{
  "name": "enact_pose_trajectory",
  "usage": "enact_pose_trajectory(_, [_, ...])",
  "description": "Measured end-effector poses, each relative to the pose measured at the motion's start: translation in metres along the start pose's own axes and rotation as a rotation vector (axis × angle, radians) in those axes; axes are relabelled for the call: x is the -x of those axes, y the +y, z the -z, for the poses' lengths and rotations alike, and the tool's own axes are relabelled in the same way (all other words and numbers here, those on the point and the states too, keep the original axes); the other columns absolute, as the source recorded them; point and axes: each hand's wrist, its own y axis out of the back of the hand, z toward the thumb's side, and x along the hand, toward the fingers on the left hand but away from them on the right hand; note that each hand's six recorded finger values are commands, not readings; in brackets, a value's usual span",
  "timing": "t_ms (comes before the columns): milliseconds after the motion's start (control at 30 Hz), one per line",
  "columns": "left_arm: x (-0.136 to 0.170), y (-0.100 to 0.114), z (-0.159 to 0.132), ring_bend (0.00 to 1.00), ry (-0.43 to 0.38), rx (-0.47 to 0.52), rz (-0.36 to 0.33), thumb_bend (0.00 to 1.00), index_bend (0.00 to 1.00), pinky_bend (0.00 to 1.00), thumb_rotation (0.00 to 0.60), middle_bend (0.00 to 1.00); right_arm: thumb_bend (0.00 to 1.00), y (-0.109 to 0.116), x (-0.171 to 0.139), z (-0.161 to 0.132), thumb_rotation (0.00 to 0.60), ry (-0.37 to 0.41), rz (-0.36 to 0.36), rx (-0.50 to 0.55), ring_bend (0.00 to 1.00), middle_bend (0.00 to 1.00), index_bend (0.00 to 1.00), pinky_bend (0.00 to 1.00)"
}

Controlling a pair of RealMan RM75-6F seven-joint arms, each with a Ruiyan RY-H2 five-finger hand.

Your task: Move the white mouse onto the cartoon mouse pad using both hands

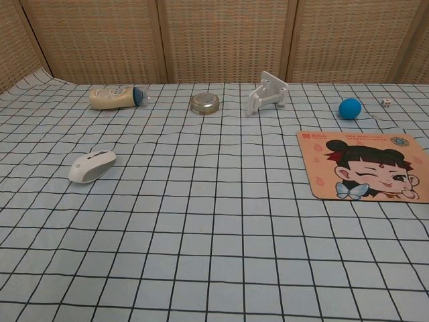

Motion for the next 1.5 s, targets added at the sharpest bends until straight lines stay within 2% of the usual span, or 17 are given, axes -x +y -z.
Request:
enact_pose_trajectory(400, [-0.002, 0.001, 0.001, 0.0, 0.006, 0.005, -0.003, 0.0, 0.0, 0.0, 0.6, 0.0, 0.06, -0.007, 0.003, -0.003, 0.6, 0.029, -0.036, -0.001, 0.0, 0.0, 0.0, 0.0])
enact_pose_trajectory(800, [-0.007, 0.0, 0.005, 0.0, 0.022, 0.01, -0.005, 0.0, 0.0, 0.0, 0.6, 0.0, 0.06, -0.021, 0.021, -0.004, 0.6, 0.03, -0.07, -0.012, 0.0, 0.0, 0.0, 0.0])
enact_pose_trajectory(1033, [-0.008, -0.003, 0.002, 0.0, 0.014, 0.004, 0.002, 0.0, 0.0, 0.0, 0.6, 0.0, 0.06, -0.011, 0.02, 0.002, 0.6, 0.02, -0.01, -0.025, 0.0, 0.0, 0.0, 0.0])
enact_pose_trajectory(1333, [-0.027, -0.013, -0.018, 0.0, -0.002, -0.002, 0.036, 0.02, 0.0, 0.0, 0.6, 0.0, 0.06, -0.006, 0.018, 0.001, 0.6, 0.031, -0.011, 0.008, 0.0, 0.0, 0.0, 0.0])
enact_pose_trajectory(1500, [-0.053, -0.019, -0.049, 0.0, -0.03, -0.005, 0.063, 0.04, 0.0, 0.0, 0.6, 0.0, 0.06, -0.003, 0.016, 0.0, 0.6, 0.039, -0.008, 0.012, 0.0, 0.0, 0.0, 0.0])
